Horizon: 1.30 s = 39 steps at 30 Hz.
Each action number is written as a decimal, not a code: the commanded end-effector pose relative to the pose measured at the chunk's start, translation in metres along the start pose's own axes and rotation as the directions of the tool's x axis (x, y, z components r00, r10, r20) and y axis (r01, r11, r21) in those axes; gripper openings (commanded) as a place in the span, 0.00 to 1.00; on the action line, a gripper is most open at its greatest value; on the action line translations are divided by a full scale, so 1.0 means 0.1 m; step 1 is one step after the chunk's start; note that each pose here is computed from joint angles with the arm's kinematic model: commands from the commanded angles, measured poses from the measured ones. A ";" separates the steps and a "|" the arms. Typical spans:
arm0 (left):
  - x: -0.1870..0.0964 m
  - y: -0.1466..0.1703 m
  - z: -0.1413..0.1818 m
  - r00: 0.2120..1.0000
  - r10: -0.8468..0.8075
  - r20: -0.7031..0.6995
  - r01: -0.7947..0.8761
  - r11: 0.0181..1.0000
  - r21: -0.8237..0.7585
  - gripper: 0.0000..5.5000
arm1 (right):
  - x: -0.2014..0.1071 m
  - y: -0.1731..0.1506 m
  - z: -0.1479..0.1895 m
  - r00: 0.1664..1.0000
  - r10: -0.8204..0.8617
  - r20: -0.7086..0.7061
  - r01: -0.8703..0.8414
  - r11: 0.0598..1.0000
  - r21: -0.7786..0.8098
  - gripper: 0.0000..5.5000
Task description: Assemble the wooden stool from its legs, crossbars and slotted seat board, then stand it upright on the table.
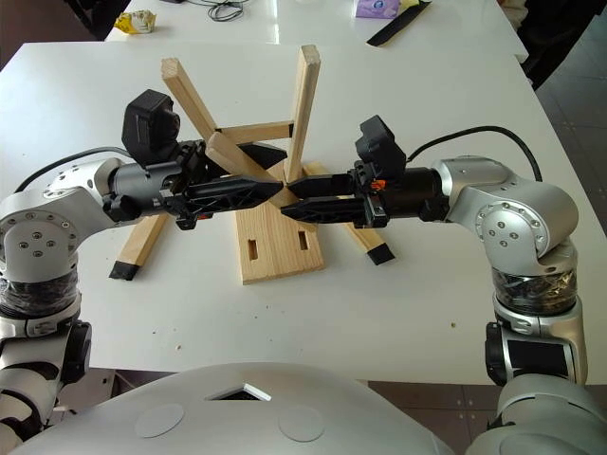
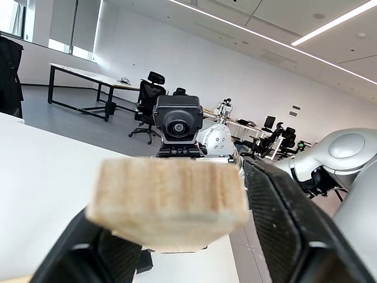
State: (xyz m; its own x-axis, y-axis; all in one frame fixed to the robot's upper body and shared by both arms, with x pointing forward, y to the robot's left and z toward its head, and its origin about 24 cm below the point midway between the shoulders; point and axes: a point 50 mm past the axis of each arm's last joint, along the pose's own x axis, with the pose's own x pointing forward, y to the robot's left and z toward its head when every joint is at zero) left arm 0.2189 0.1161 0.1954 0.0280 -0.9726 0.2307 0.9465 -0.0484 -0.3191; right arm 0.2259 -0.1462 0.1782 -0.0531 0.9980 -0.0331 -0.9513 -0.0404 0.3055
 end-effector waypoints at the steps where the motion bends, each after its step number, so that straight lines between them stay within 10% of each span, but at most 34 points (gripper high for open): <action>1: 0.00 0.02 -0.03 0.999 0.018 -0.037 -0.018 1.000 0.002 0.34 | -0.01 0.01 0.03 1.000 -0.017 -0.017 0.017 1.000 -0.025 0.24; 22: -0.04 0.07 0.07 0.999 0.033 -0.024 -0.032 0.999 0.015 0.25 | -0.02 -0.09 -0.15 0.979 -0.155 -0.128 0.146 0.986 -0.080 0.24; 39: -0.60 -0.02 0.45 0.941 0.196 -0.277 -0.123 0.957 0.261 0.24 | -0.21 -0.10 -0.58 0.912 -0.321 -0.256 0.295 0.946 -0.135 0.74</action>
State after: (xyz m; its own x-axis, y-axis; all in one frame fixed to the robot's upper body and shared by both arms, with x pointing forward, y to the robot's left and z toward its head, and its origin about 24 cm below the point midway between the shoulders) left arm 0.2330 0.1718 0.2160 0.1138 -0.9928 -0.0363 0.9852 0.1175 -0.1246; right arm 0.2202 -0.1669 0.1186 0.1531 0.9167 -0.3691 -0.9551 0.2332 0.1829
